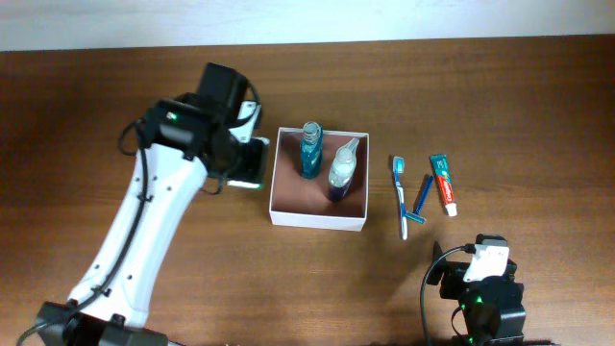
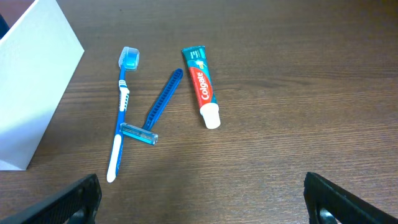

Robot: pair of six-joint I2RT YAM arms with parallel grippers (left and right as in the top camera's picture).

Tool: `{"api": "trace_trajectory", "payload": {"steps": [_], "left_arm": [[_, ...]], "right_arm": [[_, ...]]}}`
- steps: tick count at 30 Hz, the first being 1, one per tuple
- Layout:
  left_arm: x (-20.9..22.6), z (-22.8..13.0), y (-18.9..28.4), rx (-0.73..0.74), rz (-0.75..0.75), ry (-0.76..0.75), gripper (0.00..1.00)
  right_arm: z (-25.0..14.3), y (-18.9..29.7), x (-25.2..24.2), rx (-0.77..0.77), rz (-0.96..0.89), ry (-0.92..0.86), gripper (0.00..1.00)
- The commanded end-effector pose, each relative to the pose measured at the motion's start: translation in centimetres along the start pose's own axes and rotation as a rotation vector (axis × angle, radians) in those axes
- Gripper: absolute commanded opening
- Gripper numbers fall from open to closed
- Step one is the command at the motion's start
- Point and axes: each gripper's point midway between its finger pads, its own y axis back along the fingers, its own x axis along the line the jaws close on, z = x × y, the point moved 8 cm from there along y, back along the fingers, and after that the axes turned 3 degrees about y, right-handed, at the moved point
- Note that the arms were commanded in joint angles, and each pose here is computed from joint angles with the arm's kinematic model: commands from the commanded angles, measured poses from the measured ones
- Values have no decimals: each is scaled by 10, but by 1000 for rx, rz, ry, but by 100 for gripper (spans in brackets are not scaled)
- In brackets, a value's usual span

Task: Pack container
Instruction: 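Lift the Dettol soap box and lower it into the box's front corner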

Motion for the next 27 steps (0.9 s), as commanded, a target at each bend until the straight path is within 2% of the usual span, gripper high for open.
{"api": "trace_trajectory", "payload": {"steps": [1, 6, 8, 9, 14, 17, 19, 27], "left_arm": [[-30, 5, -15, -8, -50, 61, 43], [-51, 11, -55, 36, -38, 57, 44], [-52, 12, -69, 65, -27, 59, 44], [-52, 12, -75, 80, -20, 60, 49], [-48, 11, -105, 148, 32, 73, 50], [-48, 11, -113, 166, 40, 74, 51], [-48, 11, -115, 171, 42, 74, 58], [-46, 9, -116, 183, 47, 77, 66]], "right_arm": [[-1, -1, -1, -1, -8, -12, 99], [-1, -1, -1, -1, -8, -12, 99], [-1, -1, -1, -1, -8, -12, 99], [-1, -1, -1, -1, -8, -12, 99], [-1, -1, -1, -1, -7, -12, 99], [-1, -1, -1, -1, -8, -12, 99], [-1, -1, -1, -1, -8, -12, 99], [-1, -1, -1, -1, -8, -12, 99]]}}
